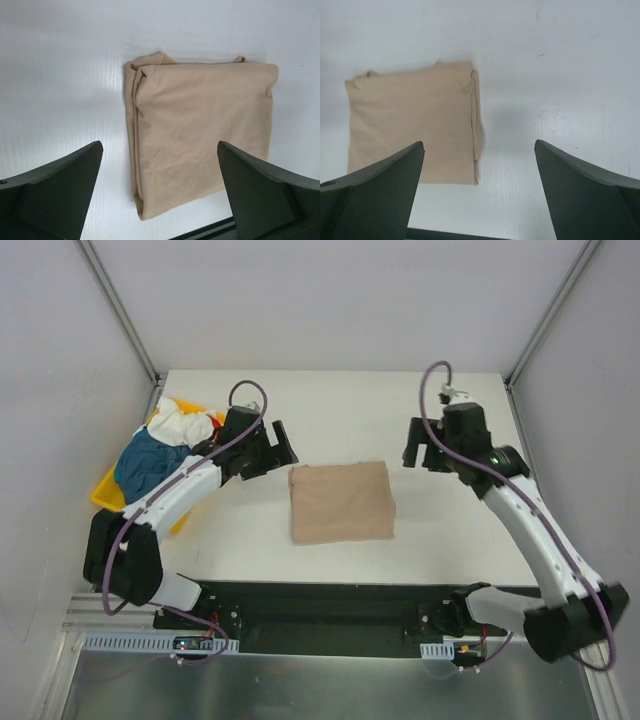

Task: Fold and stack the t-shirts
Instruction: Smooth out wrinkles on the folded tshirt, then put the neatly folded tshirt into the corner of the board with the right arm

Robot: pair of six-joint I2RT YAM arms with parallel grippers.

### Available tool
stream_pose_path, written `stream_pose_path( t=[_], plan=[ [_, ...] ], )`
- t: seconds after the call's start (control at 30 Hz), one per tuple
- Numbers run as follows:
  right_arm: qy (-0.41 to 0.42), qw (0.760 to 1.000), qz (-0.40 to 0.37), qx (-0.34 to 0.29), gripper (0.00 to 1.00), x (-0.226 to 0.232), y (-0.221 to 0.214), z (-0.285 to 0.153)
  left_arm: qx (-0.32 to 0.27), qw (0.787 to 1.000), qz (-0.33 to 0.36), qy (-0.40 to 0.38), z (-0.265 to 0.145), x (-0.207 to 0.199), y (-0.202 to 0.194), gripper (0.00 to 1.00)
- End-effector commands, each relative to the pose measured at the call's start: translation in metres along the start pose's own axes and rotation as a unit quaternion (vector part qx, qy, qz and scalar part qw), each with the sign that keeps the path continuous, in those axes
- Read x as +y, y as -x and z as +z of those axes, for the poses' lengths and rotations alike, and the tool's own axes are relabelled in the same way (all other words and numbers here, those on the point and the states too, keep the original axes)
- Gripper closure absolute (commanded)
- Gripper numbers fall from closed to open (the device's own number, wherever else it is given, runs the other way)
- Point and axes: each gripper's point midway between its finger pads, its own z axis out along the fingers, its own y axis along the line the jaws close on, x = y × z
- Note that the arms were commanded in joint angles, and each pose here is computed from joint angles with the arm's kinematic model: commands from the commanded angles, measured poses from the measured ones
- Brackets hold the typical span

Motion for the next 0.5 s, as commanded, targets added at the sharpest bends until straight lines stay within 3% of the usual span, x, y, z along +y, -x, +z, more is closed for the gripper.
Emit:
stream_pose_path(
  t=[0.0, 0.23, 0.47],
  plan=[
    [-0.036, 0.984, 0.083, -0.155, 0.04, -0.030, 0.023, -0.045, -0.078, 0.996, 0.024, 0.021, -0.047, 0.011, 0.015, 0.01],
    [0.030, 0.998, 0.042, -0.026, 0.04, -0.009, -0.034, -0.031, -0.144, 0.989, 0.021, 0.020, -0.101, 0.026, 0.007, 0.01],
    [0.040, 0.994, 0.034, 0.092, 0.03, 0.003, -0.071, 0.025, -0.163, 0.985, -0.007, 0.062, -0.109, 0.067, -0.020, 0.01]
  ],
)
